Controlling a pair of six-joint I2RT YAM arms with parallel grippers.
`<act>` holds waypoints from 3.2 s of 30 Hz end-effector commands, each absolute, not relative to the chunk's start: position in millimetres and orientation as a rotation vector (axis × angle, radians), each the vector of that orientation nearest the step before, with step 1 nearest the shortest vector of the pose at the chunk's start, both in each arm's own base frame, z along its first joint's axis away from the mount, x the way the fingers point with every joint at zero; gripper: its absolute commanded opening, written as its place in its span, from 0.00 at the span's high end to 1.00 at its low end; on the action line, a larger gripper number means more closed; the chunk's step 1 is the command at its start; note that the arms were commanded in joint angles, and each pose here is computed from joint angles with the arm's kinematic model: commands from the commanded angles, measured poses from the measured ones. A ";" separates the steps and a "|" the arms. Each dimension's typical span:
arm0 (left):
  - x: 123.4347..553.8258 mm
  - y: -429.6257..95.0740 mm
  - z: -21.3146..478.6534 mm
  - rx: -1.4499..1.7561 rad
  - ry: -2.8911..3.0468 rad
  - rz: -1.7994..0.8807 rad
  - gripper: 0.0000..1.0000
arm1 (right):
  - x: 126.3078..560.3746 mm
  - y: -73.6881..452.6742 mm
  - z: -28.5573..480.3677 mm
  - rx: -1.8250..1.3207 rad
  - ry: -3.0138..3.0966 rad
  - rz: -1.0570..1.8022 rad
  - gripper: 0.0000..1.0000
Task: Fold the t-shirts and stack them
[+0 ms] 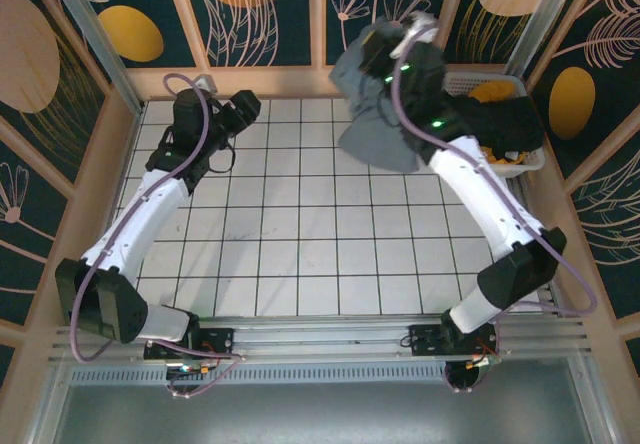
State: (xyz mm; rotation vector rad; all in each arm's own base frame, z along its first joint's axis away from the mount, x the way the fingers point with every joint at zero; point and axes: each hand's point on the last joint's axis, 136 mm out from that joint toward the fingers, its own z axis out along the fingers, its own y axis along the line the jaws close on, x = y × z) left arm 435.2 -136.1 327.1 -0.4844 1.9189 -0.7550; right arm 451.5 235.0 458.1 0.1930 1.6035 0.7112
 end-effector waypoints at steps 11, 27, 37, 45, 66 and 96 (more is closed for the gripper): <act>409.4 -120.7 267.4 -0.584 2.119 -0.625 0.21 | 410.3 244.6 242.9 0.133 2.179 0.857 0.40; 367.6 -250.3 105.6 -0.091 2.677 -0.583 0.22 | 395.4 204.2 83.1 0.320 2.620 0.785 0.44; 356.0 -268.3 57.0 0.092 2.777 -0.409 0.54 | 410.0 231.1 53.7 0.379 2.692 0.921 0.43; 355.5 -242.2 100.9 0.019 2.660 -0.328 0.95 | 423.8 254.8 75.2 0.286 2.630 0.970 0.42; 356.4 -163.6 211.8 -0.207 2.406 -0.094 1.00 | 496.5 323.6 61.4 0.468 2.543 1.203 0.42; 314.4 -29.8 260.2 -0.768 2.055 0.189 1.00 | 488.9 333.7 87.6 0.395 2.542 0.887 0.40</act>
